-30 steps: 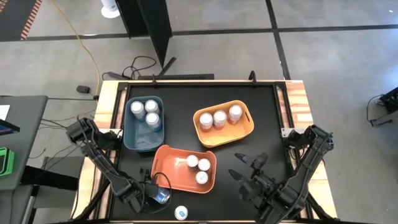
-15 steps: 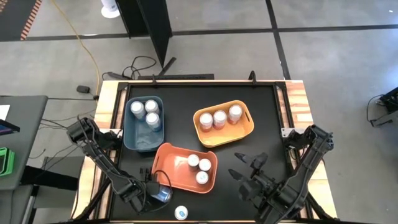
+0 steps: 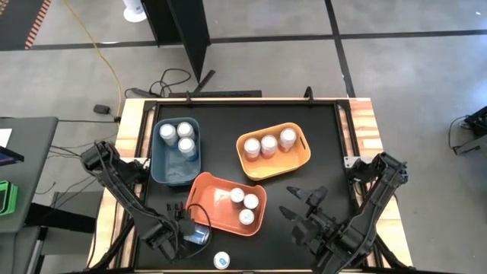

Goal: Sort soda cans
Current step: Put the blue soda can into the blue bin

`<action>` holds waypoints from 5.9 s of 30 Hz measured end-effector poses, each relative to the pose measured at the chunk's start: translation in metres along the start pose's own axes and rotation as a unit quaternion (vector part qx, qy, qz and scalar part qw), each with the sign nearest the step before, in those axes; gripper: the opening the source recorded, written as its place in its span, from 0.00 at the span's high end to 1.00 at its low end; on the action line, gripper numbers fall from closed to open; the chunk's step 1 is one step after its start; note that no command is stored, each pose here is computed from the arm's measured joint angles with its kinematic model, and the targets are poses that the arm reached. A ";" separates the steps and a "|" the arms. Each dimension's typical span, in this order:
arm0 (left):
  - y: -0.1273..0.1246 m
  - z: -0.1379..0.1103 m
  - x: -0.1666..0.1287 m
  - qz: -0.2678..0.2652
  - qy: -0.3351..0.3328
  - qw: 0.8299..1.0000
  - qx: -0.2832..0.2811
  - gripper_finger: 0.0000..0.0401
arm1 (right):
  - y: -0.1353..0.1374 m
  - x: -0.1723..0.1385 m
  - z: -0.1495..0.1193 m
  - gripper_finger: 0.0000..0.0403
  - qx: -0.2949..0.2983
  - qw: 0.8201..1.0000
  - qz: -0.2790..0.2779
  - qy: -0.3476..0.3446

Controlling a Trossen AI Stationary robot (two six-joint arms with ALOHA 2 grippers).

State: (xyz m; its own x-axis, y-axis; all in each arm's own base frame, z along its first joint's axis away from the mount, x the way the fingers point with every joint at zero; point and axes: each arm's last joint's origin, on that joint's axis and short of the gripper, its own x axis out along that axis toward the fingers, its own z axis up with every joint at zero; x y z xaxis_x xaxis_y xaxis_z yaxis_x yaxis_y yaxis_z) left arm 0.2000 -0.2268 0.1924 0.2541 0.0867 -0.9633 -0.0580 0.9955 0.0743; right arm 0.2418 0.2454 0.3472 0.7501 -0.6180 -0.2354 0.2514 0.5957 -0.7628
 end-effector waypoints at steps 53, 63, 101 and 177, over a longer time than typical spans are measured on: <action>0.168 0.057 -0.167 -0.118 0.020 0.897 -0.425 0.23 | -0.012 0.046 0.011 0.09 -0.038 0.995 -0.093 0.011; 0.168 0.059 -0.171 -0.141 -0.007 0.907 -0.398 0.23 | -0.012 0.114 0.061 0.09 -0.105 0.973 0.190 -0.076; 0.144 0.062 -0.181 -0.198 -0.084 0.947 -0.240 0.23 | -0.027 0.225 0.028 0.07 0.127 0.896 0.293 -0.310; 0.131 0.012 -0.267 -0.109 -0.485 0.864 -0.084 0.06 | -0.079 0.188 0.050 0.27 0.139 0.860 0.192 -0.452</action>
State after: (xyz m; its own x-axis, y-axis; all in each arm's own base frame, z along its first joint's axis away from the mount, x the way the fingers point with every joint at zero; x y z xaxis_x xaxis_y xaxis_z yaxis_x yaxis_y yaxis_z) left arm 0.1357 -0.1190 0.4626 0.9609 -0.0305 -0.2752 -0.0255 0.9799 -0.1978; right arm 0.3937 0.1076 0.3928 0.9477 0.2281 0.2231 -0.0783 0.8442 -0.5303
